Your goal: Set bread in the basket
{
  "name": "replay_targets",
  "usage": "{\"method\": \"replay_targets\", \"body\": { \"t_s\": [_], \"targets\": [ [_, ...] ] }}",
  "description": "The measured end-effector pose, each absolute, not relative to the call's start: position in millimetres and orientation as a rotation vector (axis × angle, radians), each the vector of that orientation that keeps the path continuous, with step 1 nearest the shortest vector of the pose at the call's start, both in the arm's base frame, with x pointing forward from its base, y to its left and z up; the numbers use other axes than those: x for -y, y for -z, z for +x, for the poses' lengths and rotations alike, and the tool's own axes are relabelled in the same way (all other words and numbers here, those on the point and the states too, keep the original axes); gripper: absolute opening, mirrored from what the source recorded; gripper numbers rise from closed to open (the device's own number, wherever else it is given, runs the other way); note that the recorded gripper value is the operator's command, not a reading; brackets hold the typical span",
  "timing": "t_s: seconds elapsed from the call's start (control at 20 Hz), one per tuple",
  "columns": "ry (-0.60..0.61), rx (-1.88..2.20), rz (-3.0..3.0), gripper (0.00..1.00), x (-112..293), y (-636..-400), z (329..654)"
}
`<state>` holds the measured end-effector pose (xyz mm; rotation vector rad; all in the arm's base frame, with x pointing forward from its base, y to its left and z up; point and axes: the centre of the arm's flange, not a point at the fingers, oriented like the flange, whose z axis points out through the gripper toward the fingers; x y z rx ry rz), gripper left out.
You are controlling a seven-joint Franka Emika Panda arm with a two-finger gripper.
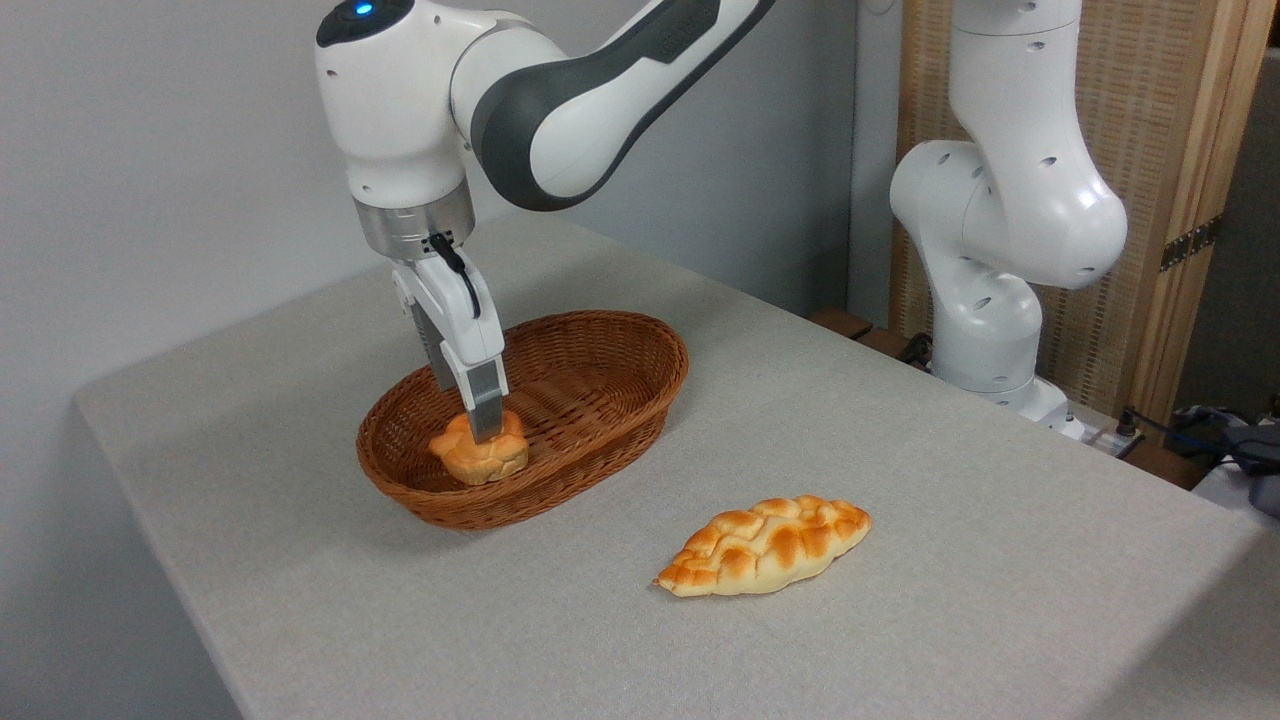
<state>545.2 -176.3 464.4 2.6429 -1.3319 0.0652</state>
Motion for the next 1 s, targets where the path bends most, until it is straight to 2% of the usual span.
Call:
{"method": "replay_targets", "body": {
  "t_s": [0.15, 0.35, 0.45, 0.55, 0.75, 1.0],
  "targets": [
    [-0.102, 1.405, 2.698, 1.00, 165.3, -484.1, 550.1],
    [-0.089, 1.427, 2.775, 1.00, 136.8, -542.2, 552.1],
    [-0.120, 1.358, 2.818, 1.00, 108.6, -572.2, 557.0],
    [-0.115, 1.279, 2.856, 1.00, 80.1, -591.7, 559.2],
    [-0.078, 1.123, 2.913, 1.00, 53.0, -612.8, 557.0],
    [-0.083, 1.095, 2.924, 1.00, 56.7, -616.1, 557.3]
  ]
}}
